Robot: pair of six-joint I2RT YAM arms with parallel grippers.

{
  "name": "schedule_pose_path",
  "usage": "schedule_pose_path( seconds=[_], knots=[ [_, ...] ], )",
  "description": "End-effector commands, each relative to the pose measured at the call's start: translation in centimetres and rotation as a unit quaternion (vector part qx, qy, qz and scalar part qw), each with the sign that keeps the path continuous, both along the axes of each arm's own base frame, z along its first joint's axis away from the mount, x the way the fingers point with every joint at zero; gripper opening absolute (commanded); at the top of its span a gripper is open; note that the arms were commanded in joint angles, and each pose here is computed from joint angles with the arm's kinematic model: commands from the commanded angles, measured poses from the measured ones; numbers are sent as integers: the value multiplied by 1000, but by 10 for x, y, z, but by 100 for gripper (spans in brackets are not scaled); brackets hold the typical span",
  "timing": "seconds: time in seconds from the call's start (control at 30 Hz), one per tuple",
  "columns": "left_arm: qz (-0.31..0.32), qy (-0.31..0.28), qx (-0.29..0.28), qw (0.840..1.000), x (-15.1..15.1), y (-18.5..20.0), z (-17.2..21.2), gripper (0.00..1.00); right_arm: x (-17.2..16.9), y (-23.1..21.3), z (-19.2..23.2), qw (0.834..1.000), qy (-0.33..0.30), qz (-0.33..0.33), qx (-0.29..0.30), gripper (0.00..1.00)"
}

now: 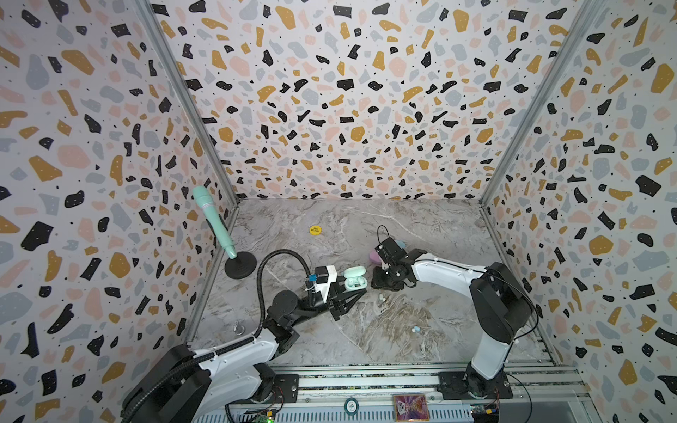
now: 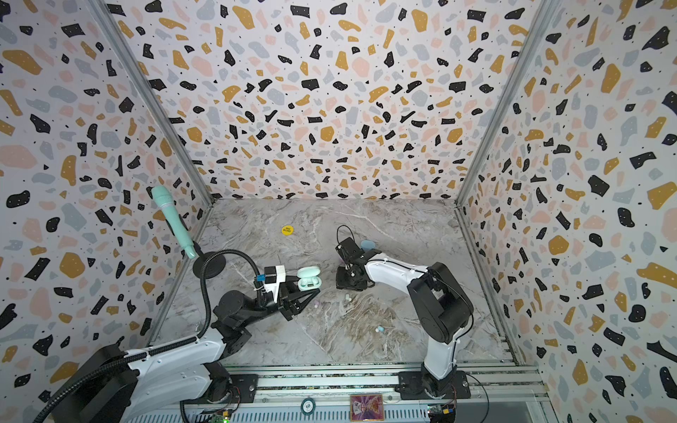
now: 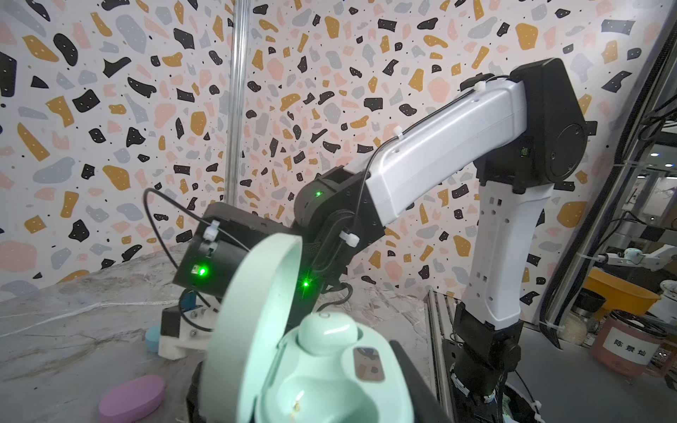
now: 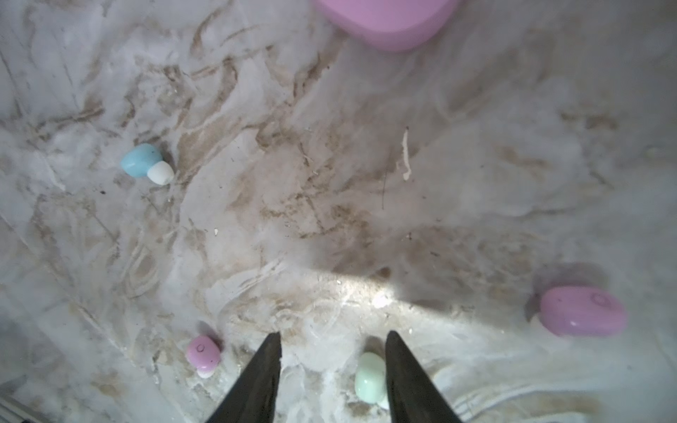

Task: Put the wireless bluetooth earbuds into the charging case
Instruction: 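Lower the right gripper around the second mint earbud and close it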

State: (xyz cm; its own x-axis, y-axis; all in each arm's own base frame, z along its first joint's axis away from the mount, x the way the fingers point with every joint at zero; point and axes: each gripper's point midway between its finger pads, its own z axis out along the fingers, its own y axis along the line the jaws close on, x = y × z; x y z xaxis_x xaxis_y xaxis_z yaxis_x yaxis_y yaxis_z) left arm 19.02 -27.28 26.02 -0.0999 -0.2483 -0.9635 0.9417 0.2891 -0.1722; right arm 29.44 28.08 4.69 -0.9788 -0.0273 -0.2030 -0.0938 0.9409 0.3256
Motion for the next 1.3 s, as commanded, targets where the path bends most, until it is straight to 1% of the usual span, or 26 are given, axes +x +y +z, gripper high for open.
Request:
schedule_pose_path(
  seconds=[0.0, 0.23, 0.57, 0.83, 1.03, 1.27],
  knots=[
    [-3, -24, -13, 1000, -6, 5, 10, 14, -15, -8, -8, 998, 24, 37, -51, 43],
    [-1, -24, -12, 1000, -7, 7, 9, 14, -19, -11, -13, 996, 23, 41, -73, 40],
    [-2, -23, -14, 1000, -7, 7, 8, 14, -27, -14, -15, 995, 25, 41, -89, 35],
    [-2, -24, -14, 1000, -8, 7, 8, 14, -28, -15, -16, 993, 23, 45, -105, 29],
    [-1, -23, -15, 1000, -8, 8, 8, 14, -34, -19, -23, 990, 31, 53, -123, 28],
    [-2, -23, -15, 1000, -9, 8, 8, 14, -35, -19, -27, 989, 29, 54, -131, 21]
  ],
)
